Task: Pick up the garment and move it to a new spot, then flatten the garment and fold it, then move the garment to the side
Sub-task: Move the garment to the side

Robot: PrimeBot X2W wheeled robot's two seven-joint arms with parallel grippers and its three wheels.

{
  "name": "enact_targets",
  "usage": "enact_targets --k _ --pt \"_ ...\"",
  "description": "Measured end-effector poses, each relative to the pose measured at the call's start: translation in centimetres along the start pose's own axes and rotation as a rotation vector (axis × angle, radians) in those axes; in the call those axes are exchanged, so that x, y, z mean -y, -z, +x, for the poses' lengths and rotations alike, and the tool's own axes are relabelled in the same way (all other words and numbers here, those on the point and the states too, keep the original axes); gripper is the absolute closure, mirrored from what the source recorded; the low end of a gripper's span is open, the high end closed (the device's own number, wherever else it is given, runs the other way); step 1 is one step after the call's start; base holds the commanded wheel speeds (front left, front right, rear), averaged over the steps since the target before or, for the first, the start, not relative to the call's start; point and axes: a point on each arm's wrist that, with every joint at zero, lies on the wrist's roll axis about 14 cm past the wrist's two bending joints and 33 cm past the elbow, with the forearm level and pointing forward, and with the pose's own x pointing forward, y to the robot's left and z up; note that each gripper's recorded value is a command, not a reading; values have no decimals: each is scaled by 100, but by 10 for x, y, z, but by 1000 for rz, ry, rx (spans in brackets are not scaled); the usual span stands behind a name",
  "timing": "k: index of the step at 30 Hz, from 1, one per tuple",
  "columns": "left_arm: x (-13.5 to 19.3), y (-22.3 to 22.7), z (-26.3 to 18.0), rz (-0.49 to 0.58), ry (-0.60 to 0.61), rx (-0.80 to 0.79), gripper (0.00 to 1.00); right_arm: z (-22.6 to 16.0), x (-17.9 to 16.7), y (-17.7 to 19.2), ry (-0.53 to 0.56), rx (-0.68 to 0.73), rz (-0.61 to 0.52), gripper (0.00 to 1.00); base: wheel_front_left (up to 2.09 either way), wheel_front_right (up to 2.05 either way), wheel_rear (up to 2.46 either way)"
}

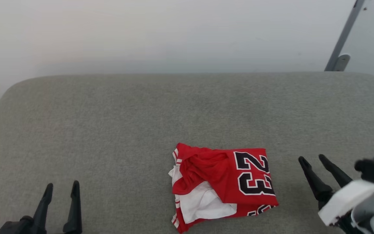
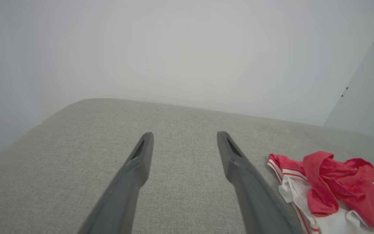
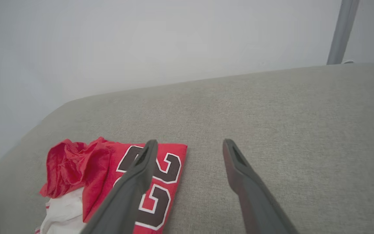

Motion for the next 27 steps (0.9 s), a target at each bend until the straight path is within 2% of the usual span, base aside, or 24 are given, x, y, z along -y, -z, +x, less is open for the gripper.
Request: enact_targets --k 6,18,27 --pt "-3 5 3 -15 -21 -15 0 25 -6 17 -57 -209 -1 0 0 0 0" --pt "-11 21 13 -28 -66 -62 0 47 -15 85 -136 -697 -27 0 0 0 0" --pt "-17 28 22 -41 -96 -81 0 55 -22 127 -167 -951 -92 0 0 0 0"
